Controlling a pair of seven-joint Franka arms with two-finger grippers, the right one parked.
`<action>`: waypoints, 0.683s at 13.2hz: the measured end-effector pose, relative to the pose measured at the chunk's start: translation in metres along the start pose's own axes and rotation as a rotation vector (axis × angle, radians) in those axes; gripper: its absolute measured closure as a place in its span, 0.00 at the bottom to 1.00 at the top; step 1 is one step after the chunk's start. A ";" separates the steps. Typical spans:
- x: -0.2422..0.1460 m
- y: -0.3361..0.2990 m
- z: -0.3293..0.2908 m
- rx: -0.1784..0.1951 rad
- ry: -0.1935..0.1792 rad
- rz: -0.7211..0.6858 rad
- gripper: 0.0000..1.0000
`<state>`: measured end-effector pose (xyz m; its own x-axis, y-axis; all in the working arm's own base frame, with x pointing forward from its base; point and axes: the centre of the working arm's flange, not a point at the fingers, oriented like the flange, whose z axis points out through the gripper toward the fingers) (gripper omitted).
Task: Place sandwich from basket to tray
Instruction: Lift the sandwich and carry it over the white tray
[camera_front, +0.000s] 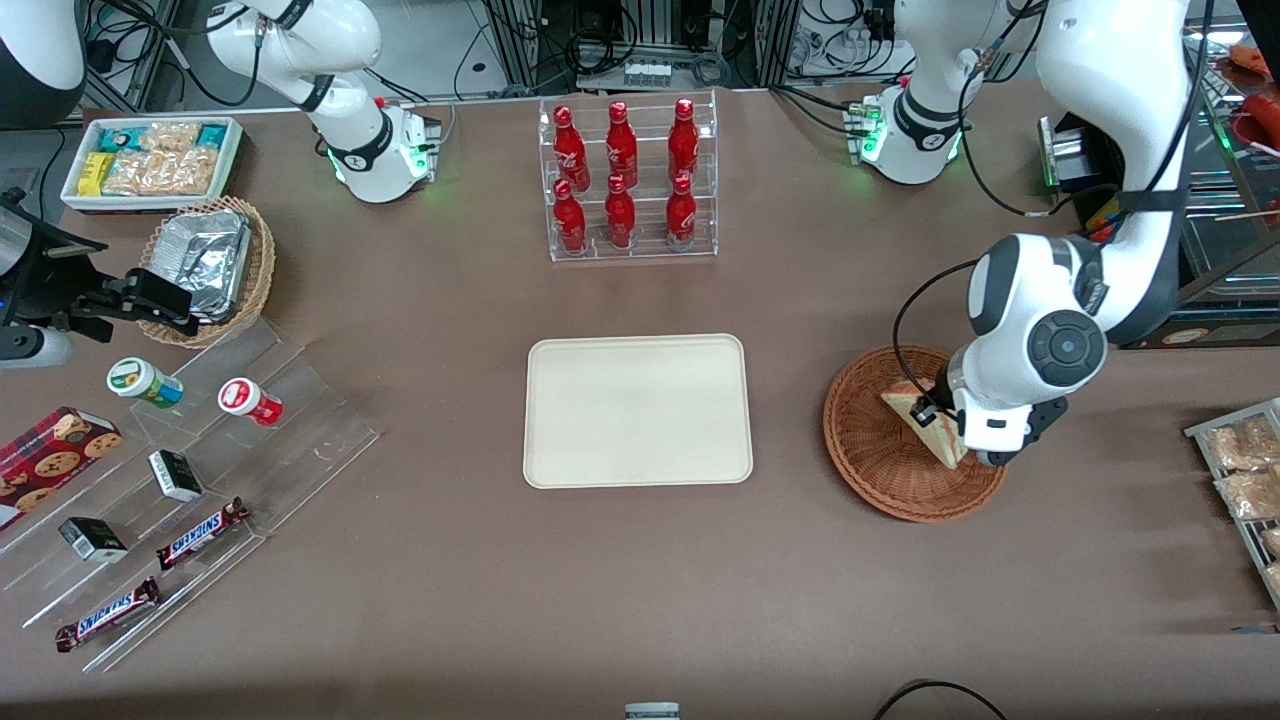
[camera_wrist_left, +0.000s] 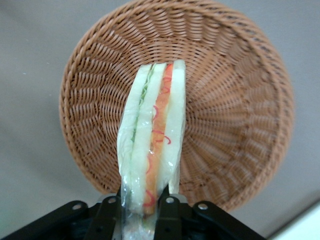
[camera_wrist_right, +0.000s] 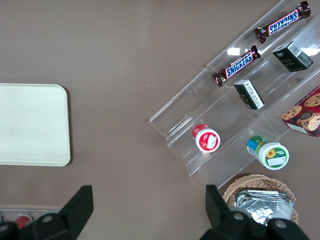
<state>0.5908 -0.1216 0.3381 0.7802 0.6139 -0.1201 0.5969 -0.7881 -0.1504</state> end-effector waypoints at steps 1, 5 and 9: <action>-0.009 0.007 -0.018 0.000 -0.001 0.019 0.84; -0.088 0.050 -0.087 -0.014 0.004 0.175 0.85; -0.159 0.092 -0.123 -0.065 0.028 0.328 0.85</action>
<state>0.5441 -0.2974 0.4638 0.9370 0.3264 -0.1248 0.3233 -0.9452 -0.0449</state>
